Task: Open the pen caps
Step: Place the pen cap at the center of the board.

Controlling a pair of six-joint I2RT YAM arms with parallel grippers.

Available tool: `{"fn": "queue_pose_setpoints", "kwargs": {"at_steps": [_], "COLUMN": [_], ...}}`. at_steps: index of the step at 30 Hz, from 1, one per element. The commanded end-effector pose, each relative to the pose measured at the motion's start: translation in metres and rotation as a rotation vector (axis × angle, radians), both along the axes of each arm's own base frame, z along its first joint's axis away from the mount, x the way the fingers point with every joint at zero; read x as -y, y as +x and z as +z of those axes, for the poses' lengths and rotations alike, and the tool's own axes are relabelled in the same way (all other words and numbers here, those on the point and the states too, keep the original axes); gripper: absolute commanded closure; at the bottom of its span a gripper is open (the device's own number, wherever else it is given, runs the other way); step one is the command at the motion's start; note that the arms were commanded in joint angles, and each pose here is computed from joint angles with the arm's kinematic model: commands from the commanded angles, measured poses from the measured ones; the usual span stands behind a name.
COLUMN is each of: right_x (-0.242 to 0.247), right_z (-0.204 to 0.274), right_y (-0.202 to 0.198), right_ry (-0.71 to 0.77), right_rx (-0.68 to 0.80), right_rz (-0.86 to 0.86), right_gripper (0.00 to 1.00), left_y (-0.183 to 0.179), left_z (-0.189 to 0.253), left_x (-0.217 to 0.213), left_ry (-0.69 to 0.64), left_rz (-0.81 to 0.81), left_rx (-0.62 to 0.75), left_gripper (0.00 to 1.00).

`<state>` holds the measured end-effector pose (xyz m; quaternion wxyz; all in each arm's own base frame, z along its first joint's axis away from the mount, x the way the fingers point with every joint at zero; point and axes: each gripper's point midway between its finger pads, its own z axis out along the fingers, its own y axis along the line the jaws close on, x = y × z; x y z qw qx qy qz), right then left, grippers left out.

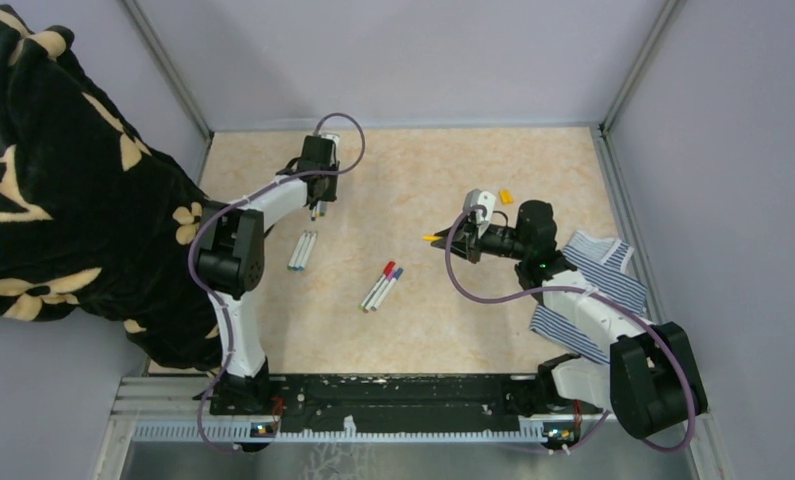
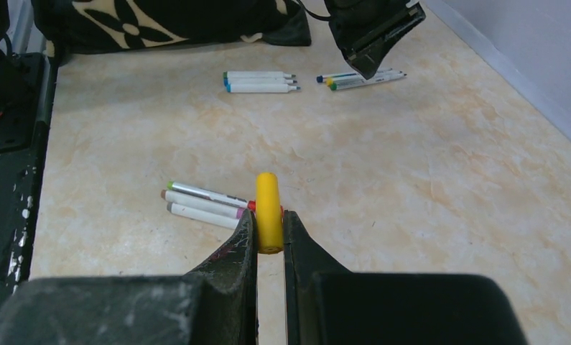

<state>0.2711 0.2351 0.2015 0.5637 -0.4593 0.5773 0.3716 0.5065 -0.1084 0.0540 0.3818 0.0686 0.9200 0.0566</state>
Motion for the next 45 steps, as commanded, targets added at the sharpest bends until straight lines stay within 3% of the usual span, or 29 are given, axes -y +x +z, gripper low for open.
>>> {"fn": "queue_pose_setpoints", "kwargs": {"at_steps": [1, 10, 16, 24, 34, 45], "right_x": [0.004, 0.032, 0.067, 0.127, 0.195, 0.223], "right_z": [0.023, 0.031, 0.028, 0.006, -0.021, -0.064], "right_y": [0.007, 0.041, 0.074, 0.119, 0.17, 0.217], "right_ry": [0.053, 0.141, 0.212, 0.245, 0.162, 0.122], "right_rx": [0.058, -0.02, -0.128, -0.286, -0.362, -0.474], "right_rz": [-0.033, -0.22, -0.383, -0.639, -0.906, -0.955], "right_gripper": [1.0, 1.0, 1.0, 1.0, 1.0, 1.0], "left_y": [0.006, -0.008, -0.035, -0.096, -0.188, -0.216], "left_z": [0.045, 0.099, 0.12, 0.118, 0.097, 0.09], "left_x": [0.001, -0.008, -0.032, -0.071, -0.038, -0.022], "left_ry": [-0.029, 0.011, -0.015, -0.109, -0.214, -0.273], "left_rz": [-0.003, -0.085, -0.128, -0.207, -0.527, -0.626], "left_rx": [0.099, 0.236, 0.271, 0.262, 0.176, 0.2], "left_gripper": [0.59, 0.17, 0.01, 0.0, 0.0, 0.0]}}
